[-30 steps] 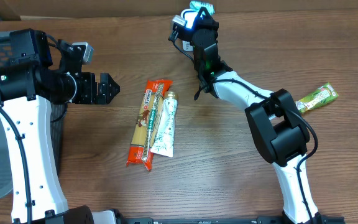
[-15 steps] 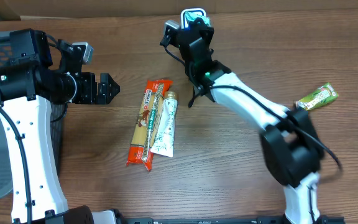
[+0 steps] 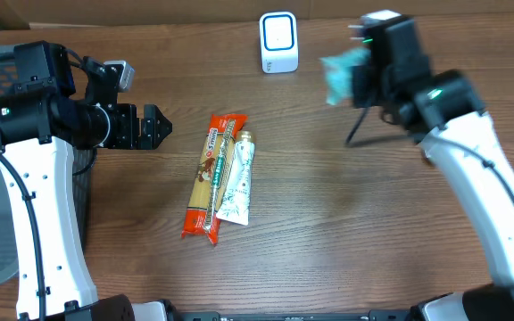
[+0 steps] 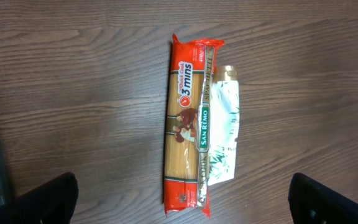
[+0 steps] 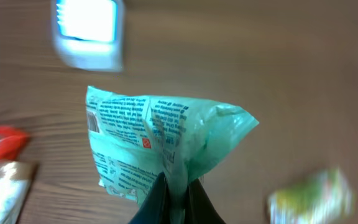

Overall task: Scan the item barcode
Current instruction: 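Carry the wipes pack to the right side and release it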

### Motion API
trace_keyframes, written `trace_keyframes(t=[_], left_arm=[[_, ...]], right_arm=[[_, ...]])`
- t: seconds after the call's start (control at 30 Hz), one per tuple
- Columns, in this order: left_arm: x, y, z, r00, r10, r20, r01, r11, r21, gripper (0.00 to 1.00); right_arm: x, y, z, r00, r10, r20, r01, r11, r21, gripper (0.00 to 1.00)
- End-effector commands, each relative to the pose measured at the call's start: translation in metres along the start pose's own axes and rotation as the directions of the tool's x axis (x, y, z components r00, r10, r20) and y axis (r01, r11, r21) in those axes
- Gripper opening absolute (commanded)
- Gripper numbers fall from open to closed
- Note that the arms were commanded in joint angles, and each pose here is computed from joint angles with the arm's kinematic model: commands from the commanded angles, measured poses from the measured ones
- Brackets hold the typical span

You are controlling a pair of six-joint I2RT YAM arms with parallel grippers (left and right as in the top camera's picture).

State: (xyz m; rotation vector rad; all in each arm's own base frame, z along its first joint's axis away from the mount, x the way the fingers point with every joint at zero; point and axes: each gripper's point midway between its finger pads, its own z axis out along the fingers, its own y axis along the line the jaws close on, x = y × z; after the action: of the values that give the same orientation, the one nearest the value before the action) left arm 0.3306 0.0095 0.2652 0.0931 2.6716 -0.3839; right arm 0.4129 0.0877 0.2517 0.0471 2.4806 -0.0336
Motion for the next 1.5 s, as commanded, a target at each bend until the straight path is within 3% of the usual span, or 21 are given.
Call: trace_keyframes(t=[0.0,0.2,0.37,0.4,0.43,0.47,0.5,0.53,0.57,0.8,1.03,1.23,1.47], left_arm=[[-0.004,-0.004,-0.002,0.999,0.031,0.012,-0.031,0.999,0.009,0.99],[-0.004,-0.004,-0.002,0.999,0.031,0.013,-0.031,0.999,0.010,0.99],[-0.004,-0.004,-0.002,0.999,0.031,0.012,-0.031,0.999,0.010,1.00],[-0.004,-0.004,-0.002,0.999,0.031,0.012,-0.031,0.999,0.009,0.99],[-0.004,-0.004,-0.002,0.999,0.031,0.013,-0.031,0.999,0.010,0.99],[-0.004,-0.004,-0.002,0.999,0.031,0.013,-0.031,0.999,0.009,0.99],[-0.004,-0.004,-0.002,0.999,0.031,0.012,-0.031,0.999,0.009,1.00],[-0.004,-0.004,-0.002,0.999,0.031,0.013,-0.031,0.999,0.009,1.00],[-0.004,-0.004,-0.002,0.999,0.031,0.012,-0.031,0.999,0.010,1.00],[-0.004,-0.004,-0.002,0.999,0.031,0.013,-0.031,0.999,0.010,0.99],[-0.004,-0.004,-0.002,0.999,0.031,0.013,-0.031,0.999,0.010,1.00],[-0.004,-0.004,-0.002,0.999,0.031,0.012,-0.031,0.999,0.009,0.99],[-0.004,-0.004,-0.002,0.999,0.031,0.012,-0.031,0.999,0.009,0.99]], right_arm=[[0.018,-0.053,0.025,0.906,0.417,-0.075,-0.411,0.908,0.086,0.04],[0.049,-0.138,0.069,0.790,0.611,-0.045,-0.589,0.777,0.220,0.04],[0.067,-0.174,0.093,0.746,0.666,-0.020,-0.638,0.722,0.267,0.04],[0.069,-0.178,0.094,0.740,0.672,-0.021,-0.642,0.716,0.275,0.08],[0.070,-0.181,0.095,0.736,0.677,-0.019,-0.646,0.710,0.279,0.19],[0.070,-0.183,0.094,0.733,0.680,-0.017,-0.649,0.706,0.282,0.34],[0.070,-0.185,0.094,0.731,0.682,-0.016,-0.651,0.704,0.283,0.59],[0.070,-0.185,0.094,0.730,0.683,-0.015,-0.652,0.703,0.284,0.69],[0.070,-0.185,0.094,0.730,0.683,-0.015,-0.652,0.704,0.282,0.73],[0.042,-0.156,0.062,0.725,0.687,-0.054,-0.679,0.726,0.110,0.76],[-0.012,-0.085,-0.024,0.777,0.626,-0.062,-0.617,0.740,-0.266,0.79],[-0.013,-0.078,-0.055,0.783,0.621,-0.031,-0.599,0.740,-0.306,0.81],[-0.009,-0.078,-0.058,0.783,0.620,-0.040,-0.601,0.740,-0.303,0.81]])
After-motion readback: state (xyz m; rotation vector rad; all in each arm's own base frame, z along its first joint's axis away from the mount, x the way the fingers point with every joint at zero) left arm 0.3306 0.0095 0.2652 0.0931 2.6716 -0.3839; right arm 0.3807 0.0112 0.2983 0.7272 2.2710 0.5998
